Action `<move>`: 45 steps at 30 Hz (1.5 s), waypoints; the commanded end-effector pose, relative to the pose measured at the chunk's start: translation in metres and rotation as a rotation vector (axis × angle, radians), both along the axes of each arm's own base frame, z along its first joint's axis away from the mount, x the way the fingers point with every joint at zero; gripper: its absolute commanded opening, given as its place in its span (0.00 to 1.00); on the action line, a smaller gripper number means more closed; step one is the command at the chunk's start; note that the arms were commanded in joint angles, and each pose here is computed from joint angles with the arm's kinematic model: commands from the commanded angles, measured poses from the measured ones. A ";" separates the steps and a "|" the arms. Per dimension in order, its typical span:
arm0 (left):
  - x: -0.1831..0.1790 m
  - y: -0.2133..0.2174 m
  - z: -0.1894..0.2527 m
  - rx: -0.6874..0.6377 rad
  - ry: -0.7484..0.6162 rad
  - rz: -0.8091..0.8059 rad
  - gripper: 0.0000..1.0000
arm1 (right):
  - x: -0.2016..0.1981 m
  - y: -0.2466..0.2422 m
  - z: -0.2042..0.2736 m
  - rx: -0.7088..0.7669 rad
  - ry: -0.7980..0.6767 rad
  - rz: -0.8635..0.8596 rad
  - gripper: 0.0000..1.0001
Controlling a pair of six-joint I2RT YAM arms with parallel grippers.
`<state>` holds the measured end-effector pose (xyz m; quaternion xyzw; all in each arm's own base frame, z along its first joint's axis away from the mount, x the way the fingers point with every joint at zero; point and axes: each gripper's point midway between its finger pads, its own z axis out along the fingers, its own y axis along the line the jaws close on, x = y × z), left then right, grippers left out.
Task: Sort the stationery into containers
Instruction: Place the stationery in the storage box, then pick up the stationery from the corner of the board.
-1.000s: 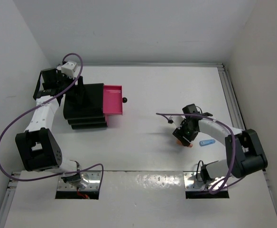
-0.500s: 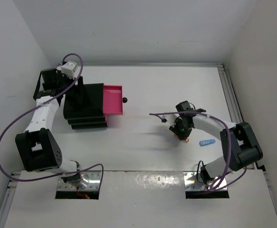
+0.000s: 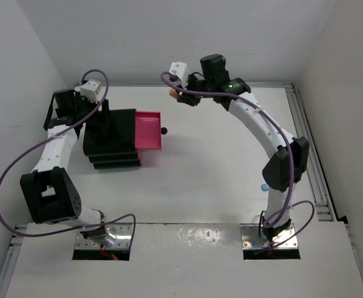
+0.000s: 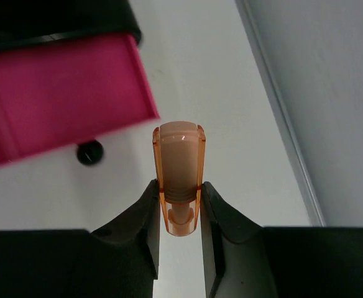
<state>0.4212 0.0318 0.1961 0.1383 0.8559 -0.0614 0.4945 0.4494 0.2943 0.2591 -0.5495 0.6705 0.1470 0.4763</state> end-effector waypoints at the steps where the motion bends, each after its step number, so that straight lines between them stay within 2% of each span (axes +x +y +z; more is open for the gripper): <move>1: -0.069 -0.009 -0.097 -0.074 0.435 0.038 0.78 | -0.021 0.054 -0.011 0.068 0.071 0.148 0.00; 8: -0.072 -0.009 -0.099 -0.069 0.438 0.040 0.78 | -0.050 0.117 -0.020 0.135 0.071 0.278 0.00; 12: -0.073 -0.011 -0.101 -0.081 0.445 0.039 0.78 | -0.061 0.137 -0.028 0.148 0.092 0.307 0.00; 30: -0.075 -0.011 -0.103 -0.075 0.444 0.037 0.78 | -0.084 0.148 -0.080 0.107 0.218 0.344 0.01; 33: -0.076 -0.011 -0.104 -0.074 0.448 0.037 0.78 | -0.085 0.148 -0.081 0.108 0.232 0.337 0.11; 34: -0.076 -0.011 -0.103 -0.072 0.447 0.035 0.78 | -0.085 0.147 -0.080 0.111 0.234 0.332 0.20; 37: -0.077 -0.010 -0.104 -0.070 0.451 0.037 0.78 | -0.084 0.150 -0.069 0.137 0.227 0.320 0.39; 41: -0.075 -0.010 -0.104 -0.072 0.447 0.034 0.78 | -0.081 0.148 -0.037 0.196 0.211 0.280 0.50; 45: -0.075 -0.011 -0.104 -0.079 0.450 0.033 0.78 | -0.072 0.133 0.004 0.267 0.188 0.216 0.55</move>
